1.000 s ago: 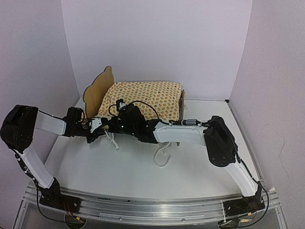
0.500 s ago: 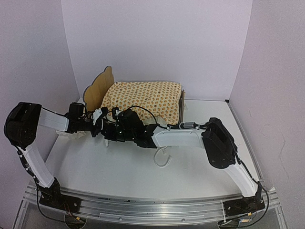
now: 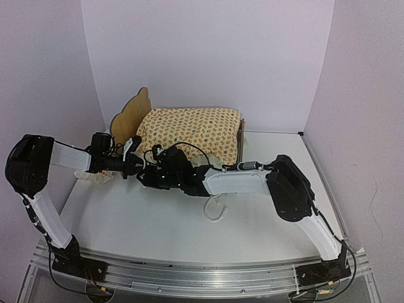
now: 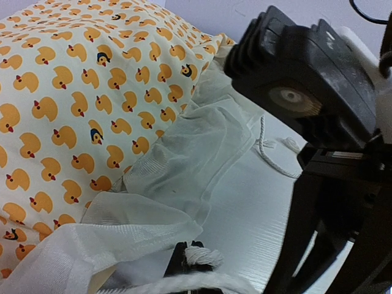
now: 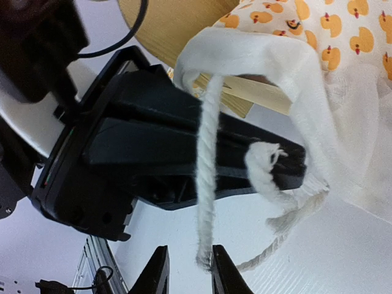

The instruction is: Set up the pet bed

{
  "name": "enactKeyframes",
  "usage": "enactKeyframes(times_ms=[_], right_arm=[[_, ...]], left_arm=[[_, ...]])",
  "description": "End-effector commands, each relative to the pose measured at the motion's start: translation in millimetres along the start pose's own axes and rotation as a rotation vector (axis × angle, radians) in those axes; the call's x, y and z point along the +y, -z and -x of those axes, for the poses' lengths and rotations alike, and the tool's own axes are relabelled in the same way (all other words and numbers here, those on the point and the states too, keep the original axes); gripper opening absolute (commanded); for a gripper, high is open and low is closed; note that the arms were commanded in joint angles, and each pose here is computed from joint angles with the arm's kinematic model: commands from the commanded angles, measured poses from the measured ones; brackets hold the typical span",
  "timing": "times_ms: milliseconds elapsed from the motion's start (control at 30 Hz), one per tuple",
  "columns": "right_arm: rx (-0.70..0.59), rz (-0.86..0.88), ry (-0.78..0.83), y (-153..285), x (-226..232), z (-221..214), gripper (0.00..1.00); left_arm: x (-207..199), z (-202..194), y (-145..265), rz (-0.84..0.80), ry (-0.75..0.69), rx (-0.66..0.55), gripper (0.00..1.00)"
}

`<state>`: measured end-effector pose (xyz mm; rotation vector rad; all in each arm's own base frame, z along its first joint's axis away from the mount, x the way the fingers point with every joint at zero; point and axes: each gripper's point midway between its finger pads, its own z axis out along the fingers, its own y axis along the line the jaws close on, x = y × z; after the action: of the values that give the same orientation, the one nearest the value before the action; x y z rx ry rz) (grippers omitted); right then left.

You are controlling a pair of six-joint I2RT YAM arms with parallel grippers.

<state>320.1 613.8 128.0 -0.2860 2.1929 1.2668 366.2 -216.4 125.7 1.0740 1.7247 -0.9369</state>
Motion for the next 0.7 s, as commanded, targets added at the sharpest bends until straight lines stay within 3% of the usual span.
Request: enactKeyframes(times_ms=[0,200,300,367,667], right_arm=[[-0.011,-0.018,0.059,9,-3,9,0.31],[-0.030,-0.023,0.110,46,11,25,0.33],[-0.056,-0.024,0.110,64,14,41,0.18],[-0.071,-0.024,0.141,70,16,50,0.15],[-0.079,-0.108,0.165,46,-26,66,0.17]], left_arm=[[-10,8,0,-0.051,-0.117,-0.036,0.00],[-1,-3,-7,-0.050,-0.203,-0.005,0.00],[0,1,-8,-0.062,-0.224,-0.015,0.00],[1,1,-9,-0.063,-0.228,-0.015,0.00],[0,0,-9,-0.069,-0.260,-0.016,0.00]])
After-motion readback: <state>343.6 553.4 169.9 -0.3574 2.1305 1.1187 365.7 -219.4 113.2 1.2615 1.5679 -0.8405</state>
